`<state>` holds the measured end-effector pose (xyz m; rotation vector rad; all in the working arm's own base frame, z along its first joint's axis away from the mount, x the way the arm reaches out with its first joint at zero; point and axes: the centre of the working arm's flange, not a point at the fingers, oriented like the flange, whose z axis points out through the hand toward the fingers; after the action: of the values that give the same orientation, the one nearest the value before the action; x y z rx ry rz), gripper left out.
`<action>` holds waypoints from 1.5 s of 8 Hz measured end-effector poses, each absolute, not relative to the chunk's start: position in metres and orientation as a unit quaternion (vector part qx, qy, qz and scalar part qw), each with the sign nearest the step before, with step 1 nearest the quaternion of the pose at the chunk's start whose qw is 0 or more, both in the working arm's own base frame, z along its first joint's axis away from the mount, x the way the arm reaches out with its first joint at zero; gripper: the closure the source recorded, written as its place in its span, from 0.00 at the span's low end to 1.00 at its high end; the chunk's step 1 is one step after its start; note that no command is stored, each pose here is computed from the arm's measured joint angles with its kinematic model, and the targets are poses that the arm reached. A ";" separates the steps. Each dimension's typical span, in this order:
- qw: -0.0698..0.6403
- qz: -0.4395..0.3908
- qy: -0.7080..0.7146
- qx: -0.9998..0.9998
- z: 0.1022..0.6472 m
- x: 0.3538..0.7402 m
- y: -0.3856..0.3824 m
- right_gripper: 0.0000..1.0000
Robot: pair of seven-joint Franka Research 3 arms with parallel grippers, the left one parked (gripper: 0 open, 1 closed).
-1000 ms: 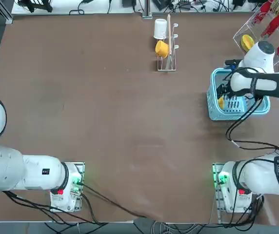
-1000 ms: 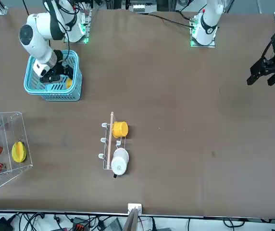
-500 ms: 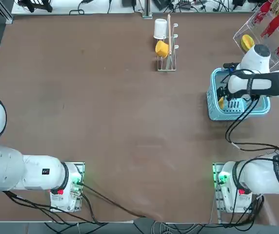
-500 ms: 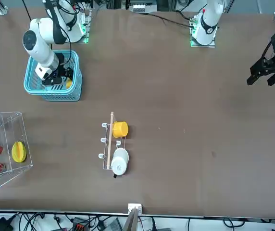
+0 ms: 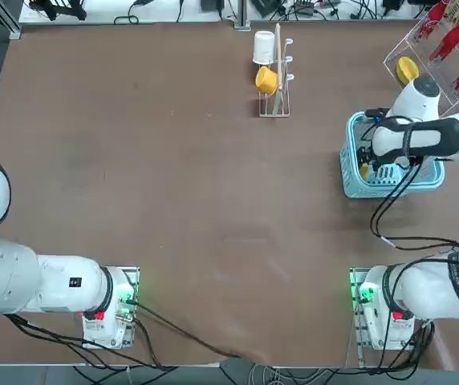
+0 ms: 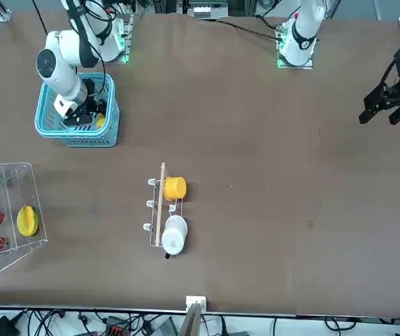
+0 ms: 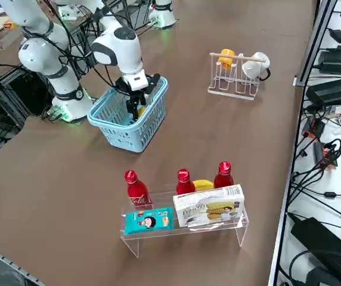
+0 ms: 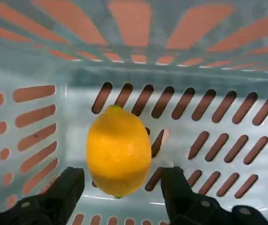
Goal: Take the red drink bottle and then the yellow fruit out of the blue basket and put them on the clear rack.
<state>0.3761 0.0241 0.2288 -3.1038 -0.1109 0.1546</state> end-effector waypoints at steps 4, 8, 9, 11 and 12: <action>0.011 0.052 -0.035 -0.998 0.215 0.376 0.023 0.00; 0.008 0.057 -0.036 -0.998 0.204 0.375 0.022 0.04; 0.008 0.056 -0.036 -0.998 0.204 0.376 0.022 0.10; 0.008 0.055 -0.036 -0.998 0.205 0.377 0.022 0.21; 0.008 0.055 -0.036 -0.998 0.205 0.377 0.022 0.18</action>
<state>0.3766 0.0223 0.2052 -3.1195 -0.1124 0.1705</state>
